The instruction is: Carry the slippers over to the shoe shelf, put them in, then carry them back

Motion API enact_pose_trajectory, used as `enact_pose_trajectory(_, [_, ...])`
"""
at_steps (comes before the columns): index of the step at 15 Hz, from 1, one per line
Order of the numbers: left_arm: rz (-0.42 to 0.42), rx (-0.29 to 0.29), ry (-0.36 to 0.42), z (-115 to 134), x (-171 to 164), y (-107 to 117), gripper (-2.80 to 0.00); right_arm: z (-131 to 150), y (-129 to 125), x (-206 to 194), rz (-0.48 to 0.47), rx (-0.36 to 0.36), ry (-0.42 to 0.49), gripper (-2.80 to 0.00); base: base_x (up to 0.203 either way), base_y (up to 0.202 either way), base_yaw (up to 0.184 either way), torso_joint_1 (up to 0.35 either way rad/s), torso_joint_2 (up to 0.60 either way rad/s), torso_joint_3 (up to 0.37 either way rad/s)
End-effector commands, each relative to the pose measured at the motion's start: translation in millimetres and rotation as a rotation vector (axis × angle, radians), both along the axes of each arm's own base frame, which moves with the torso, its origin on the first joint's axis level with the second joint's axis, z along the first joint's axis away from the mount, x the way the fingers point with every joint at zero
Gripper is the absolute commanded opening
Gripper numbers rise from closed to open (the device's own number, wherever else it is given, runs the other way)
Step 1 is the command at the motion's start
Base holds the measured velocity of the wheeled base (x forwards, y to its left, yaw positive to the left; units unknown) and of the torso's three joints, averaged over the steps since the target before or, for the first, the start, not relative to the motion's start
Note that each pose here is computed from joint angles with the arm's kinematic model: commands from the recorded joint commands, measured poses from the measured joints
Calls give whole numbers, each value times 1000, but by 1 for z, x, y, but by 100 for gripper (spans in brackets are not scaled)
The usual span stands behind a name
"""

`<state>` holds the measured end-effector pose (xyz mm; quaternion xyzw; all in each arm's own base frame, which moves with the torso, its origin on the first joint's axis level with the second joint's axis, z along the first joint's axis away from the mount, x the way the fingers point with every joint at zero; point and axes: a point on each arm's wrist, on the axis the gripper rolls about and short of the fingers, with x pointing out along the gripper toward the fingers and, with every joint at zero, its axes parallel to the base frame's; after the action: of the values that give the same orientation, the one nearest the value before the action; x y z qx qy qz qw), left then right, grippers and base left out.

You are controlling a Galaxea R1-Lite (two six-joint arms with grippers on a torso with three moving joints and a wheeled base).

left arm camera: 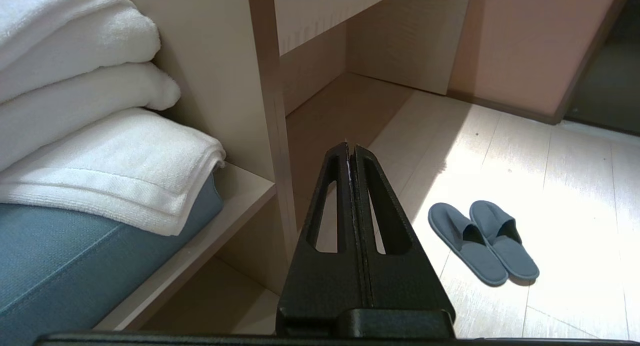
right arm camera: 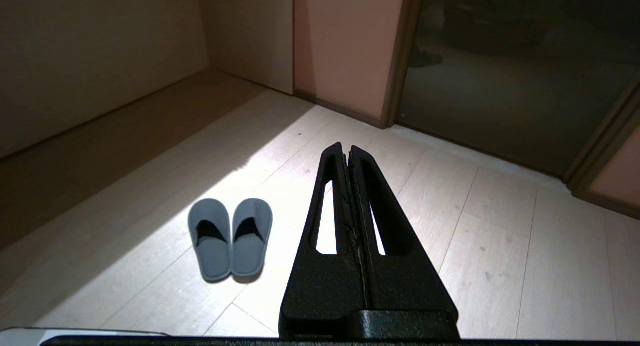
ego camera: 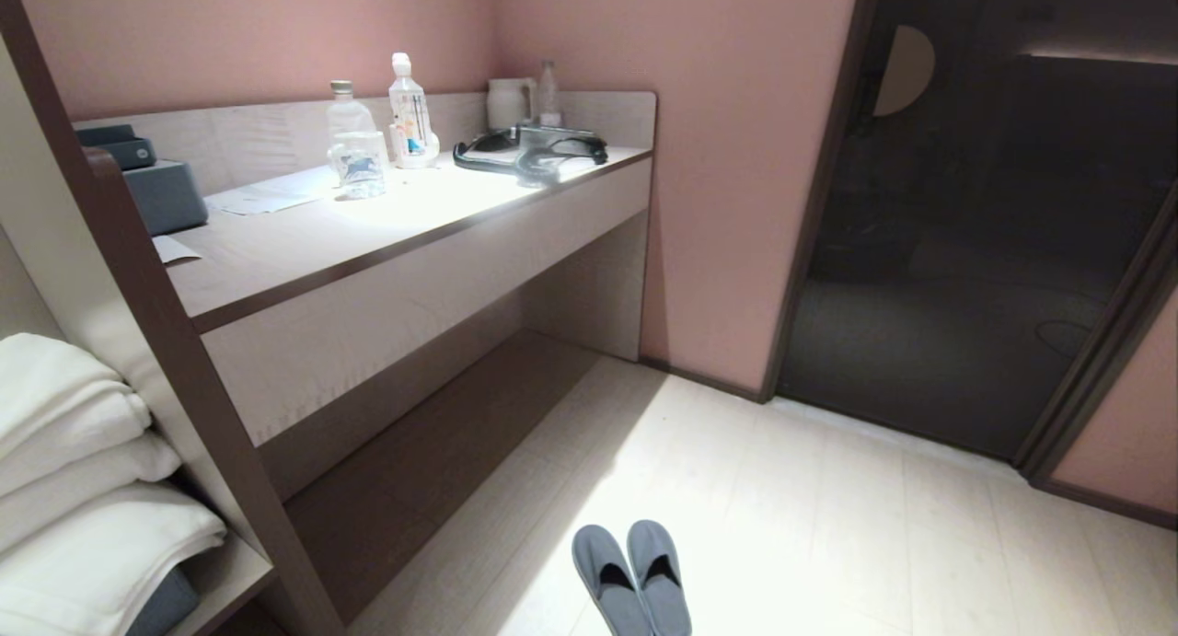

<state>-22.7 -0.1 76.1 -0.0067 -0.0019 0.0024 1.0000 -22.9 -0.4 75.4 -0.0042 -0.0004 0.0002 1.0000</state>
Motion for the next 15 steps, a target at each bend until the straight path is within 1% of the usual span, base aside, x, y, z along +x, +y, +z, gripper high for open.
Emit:
enact_pose_trajectory(1, [0, 0, -1, 0, 0, 0, -280, 0, 0, 0, 1, -1, 1, -280, 0, 0, 0, 0, 0, 0])
enact_pose_trajectory(15, [1, -3, -1, 0, 0, 0, -280, 0, 0, 0, 0, -7, 1, -280, 0, 0, 0, 0, 0, 0])
